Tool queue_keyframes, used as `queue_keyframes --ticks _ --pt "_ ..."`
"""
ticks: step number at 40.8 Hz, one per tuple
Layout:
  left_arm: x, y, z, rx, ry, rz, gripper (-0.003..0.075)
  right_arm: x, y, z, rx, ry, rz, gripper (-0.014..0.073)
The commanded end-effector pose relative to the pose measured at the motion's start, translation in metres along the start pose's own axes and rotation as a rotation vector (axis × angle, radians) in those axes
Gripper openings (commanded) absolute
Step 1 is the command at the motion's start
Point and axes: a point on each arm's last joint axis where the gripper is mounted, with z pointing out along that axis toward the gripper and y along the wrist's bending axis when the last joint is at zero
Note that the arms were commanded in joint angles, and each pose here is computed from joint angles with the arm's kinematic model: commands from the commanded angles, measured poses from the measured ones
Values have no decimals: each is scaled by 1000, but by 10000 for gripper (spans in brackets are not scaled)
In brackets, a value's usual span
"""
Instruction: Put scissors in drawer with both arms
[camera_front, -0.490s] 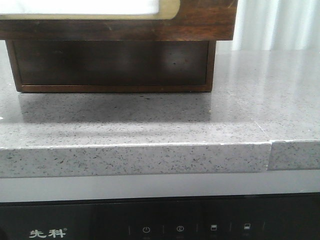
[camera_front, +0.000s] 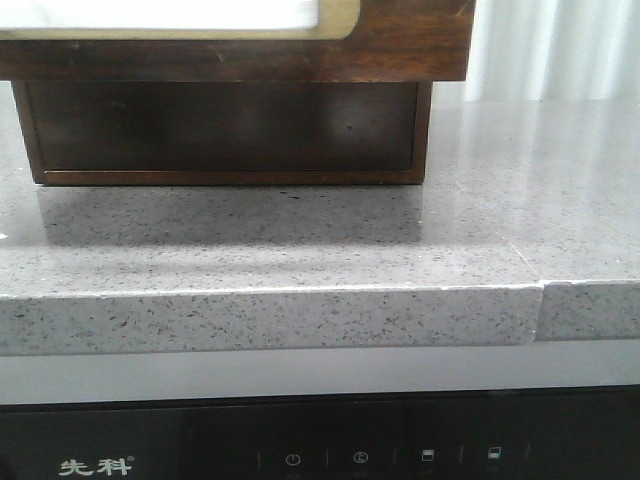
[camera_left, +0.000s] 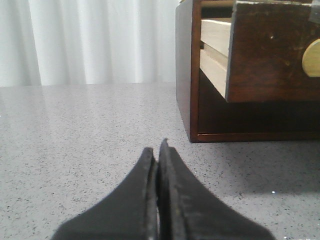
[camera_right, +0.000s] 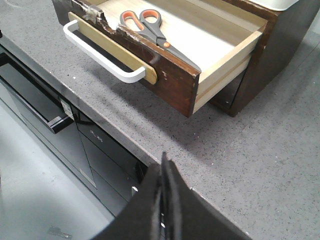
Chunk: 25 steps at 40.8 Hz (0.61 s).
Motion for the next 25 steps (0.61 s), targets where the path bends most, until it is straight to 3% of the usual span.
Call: queue_keyframes --ticks 1,25 --pt "-1 0 -1 -7 -87 -9 -20 -11 -2 -3 20 -80 3 -117" --pt "-1 3 -1 -47 -86 -5 -20 -11 -2 -3 20 -80 3 -117"
